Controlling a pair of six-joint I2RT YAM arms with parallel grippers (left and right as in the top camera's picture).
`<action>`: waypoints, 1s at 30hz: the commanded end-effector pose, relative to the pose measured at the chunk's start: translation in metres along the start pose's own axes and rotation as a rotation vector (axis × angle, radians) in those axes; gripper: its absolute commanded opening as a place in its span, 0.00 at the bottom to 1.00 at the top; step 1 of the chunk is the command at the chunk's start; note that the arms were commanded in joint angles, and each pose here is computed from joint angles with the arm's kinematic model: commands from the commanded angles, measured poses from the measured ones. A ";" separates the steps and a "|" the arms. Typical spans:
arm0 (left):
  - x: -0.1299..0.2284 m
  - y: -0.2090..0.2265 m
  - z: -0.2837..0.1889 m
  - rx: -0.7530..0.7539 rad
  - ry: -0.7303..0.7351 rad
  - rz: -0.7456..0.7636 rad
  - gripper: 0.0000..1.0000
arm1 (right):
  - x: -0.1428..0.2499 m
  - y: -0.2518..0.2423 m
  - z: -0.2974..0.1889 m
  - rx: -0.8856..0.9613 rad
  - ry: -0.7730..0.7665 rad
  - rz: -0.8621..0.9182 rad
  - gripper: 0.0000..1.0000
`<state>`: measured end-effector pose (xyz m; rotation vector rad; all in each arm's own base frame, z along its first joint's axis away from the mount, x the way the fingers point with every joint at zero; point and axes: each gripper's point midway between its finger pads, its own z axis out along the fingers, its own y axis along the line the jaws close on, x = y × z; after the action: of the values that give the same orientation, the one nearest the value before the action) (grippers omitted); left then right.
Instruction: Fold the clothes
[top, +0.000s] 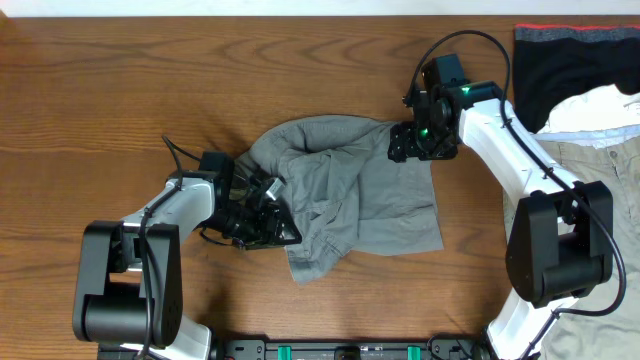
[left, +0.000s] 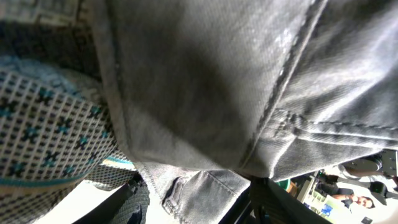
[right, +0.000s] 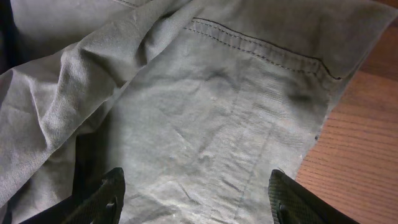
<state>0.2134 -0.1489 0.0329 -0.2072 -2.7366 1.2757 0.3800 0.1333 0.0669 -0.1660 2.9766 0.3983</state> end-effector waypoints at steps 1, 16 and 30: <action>-0.001 -0.006 0.002 0.042 -0.006 0.009 0.47 | -0.003 -0.002 -0.004 -0.001 -0.015 -0.010 0.72; -0.002 0.027 0.001 -0.148 -0.002 -0.005 0.51 | -0.004 -0.001 -0.004 -0.003 -0.021 -0.008 0.72; -0.020 -0.017 0.002 0.113 -0.085 0.139 0.41 | -0.004 -0.001 -0.004 -0.003 -0.021 -0.003 0.71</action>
<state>0.2332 -0.1536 0.0321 -0.2969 -2.8127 1.3591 0.3814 0.1336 0.0673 -0.1661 2.9701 0.3987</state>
